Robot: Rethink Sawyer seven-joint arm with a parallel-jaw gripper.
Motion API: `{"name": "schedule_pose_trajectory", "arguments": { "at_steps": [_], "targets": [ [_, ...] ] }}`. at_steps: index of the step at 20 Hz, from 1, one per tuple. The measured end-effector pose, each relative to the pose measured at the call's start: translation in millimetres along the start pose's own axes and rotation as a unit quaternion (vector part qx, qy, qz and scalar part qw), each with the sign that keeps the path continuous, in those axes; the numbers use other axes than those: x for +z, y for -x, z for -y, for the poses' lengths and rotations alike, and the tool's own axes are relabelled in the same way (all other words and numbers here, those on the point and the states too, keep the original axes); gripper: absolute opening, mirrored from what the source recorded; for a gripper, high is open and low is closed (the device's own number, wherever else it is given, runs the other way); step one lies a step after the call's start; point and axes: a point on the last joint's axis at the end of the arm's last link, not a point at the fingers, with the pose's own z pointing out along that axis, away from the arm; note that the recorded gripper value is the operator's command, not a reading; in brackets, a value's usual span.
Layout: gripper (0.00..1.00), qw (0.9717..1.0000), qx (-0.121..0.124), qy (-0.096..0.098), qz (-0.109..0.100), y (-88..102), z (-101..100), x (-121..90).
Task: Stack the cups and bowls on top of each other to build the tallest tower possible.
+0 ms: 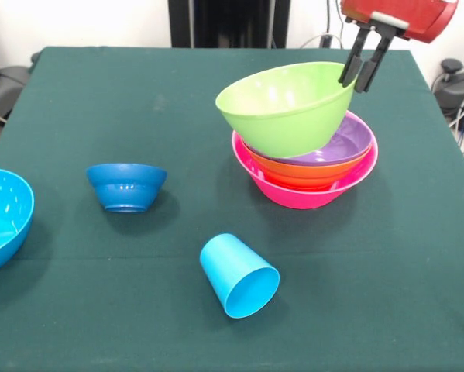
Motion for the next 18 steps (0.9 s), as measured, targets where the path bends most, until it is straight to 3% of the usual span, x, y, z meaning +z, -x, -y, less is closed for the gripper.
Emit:
{"name": "schedule_pose_trajectory", "arguments": {
  "at_steps": [18],
  "targets": [
    [0.00,1.0000,-0.003,-0.005,0.004,-1.5,0.2,0.9]
  ]
}}
